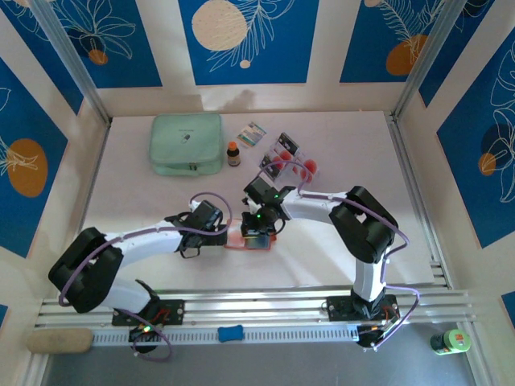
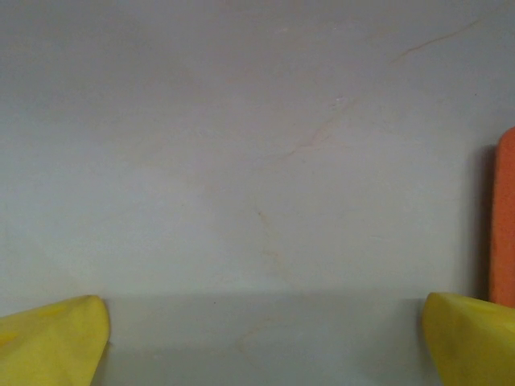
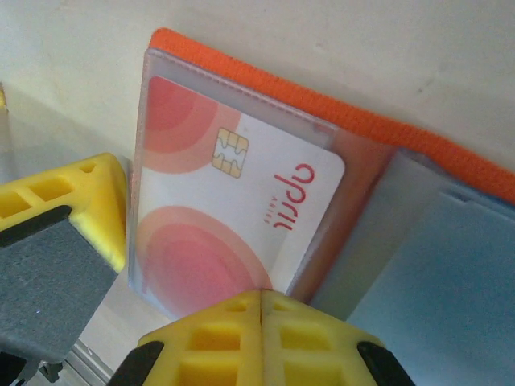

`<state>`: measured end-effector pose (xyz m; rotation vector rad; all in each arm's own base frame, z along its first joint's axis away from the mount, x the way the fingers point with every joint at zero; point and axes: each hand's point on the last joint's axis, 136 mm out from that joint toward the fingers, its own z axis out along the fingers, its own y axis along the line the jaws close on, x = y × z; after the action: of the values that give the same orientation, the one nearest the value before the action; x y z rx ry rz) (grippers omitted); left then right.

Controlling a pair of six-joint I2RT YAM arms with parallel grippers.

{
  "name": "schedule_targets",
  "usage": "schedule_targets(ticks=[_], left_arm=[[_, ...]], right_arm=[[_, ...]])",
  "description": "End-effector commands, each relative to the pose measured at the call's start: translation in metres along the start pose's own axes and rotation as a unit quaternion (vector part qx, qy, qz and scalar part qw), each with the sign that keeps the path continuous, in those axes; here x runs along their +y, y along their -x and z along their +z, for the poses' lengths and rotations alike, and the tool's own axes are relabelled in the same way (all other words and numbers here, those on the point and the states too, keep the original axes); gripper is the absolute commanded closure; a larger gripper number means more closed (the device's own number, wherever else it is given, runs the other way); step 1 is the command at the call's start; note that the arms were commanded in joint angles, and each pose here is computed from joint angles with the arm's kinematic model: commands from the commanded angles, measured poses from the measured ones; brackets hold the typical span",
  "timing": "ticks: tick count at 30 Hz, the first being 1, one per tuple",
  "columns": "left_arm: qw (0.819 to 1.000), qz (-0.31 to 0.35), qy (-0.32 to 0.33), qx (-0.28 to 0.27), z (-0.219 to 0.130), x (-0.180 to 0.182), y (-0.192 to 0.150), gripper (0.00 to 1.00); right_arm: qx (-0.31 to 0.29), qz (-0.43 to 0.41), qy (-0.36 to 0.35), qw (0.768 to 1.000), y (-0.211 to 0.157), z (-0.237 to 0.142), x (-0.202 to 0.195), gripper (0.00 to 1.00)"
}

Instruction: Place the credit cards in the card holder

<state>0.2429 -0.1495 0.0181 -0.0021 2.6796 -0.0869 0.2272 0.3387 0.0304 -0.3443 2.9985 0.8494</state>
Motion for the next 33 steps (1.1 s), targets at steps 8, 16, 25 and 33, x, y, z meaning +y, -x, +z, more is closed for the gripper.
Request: schedule_targets(ticks=[8, 16, 25, 33], left_arm=[[1.0, -0.002, 0.004, -0.003, -0.009, 0.006, 0.0, 0.0], [0.999, -0.002, -0.015, -0.044, -0.04, 0.001, 0.025, 0.0], [0.993, -0.002, -0.1, -0.06, -0.061, -0.043, 0.05, 0.0], [0.991, 0.042, -0.113, -0.05, -0.054, -0.086, 0.043, 0.0]], right_arm=[[-0.026, -0.015, 0.014, 0.999, 0.009, -0.037, 0.015, 1.0], [-0.08, -0.008, 0.004, 0.997, 0.02, -0.077, -0.011, 1.0], [-0.101, 0.024, 0.01, 0.995, 0.021, -0.093, -0.048, 1.0], [-0.073, 0.03, 0.012, 0.997, 0.017, -0.075, -0.056, 1.0]])
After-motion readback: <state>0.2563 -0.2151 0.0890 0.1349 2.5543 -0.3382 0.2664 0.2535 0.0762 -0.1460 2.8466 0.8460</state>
